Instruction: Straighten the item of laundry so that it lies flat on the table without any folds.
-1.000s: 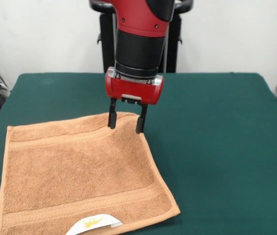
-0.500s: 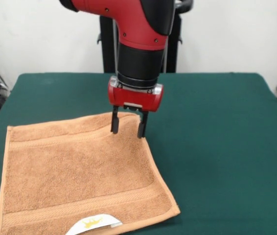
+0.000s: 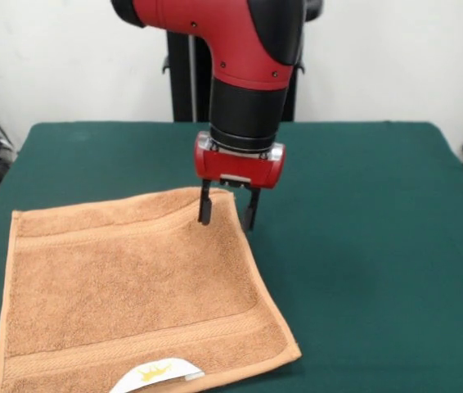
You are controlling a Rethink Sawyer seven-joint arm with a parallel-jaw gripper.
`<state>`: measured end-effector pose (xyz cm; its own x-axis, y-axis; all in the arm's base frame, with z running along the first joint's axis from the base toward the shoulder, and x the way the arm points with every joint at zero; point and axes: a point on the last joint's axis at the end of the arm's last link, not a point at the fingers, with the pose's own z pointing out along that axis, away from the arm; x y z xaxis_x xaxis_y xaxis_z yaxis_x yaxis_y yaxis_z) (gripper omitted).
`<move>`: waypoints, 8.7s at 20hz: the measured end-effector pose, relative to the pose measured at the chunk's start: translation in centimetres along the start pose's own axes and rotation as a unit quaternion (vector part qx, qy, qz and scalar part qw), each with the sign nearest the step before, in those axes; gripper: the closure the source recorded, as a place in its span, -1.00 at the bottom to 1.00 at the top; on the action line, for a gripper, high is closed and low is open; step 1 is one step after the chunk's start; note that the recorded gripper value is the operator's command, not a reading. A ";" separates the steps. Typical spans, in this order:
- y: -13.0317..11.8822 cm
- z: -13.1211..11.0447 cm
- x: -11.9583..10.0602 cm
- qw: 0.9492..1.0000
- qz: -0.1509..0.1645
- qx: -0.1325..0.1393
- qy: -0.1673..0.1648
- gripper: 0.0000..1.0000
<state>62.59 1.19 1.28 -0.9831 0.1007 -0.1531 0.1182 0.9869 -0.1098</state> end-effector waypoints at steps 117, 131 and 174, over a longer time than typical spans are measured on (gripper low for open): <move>-3.5 -6.7 1.5 1.000 0.009 0.009 0.010 -1.00; -5.3 -5.5 2.5 1.000 0.006 0.015 0.022 -1.00; -3.8 4.5 9.1 0.998 -0.042 0.010 0.044 -1.00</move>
<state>53.79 -2.18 -4.11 -0.9980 0.0294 -0.0551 0.0368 0.9897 -0.1383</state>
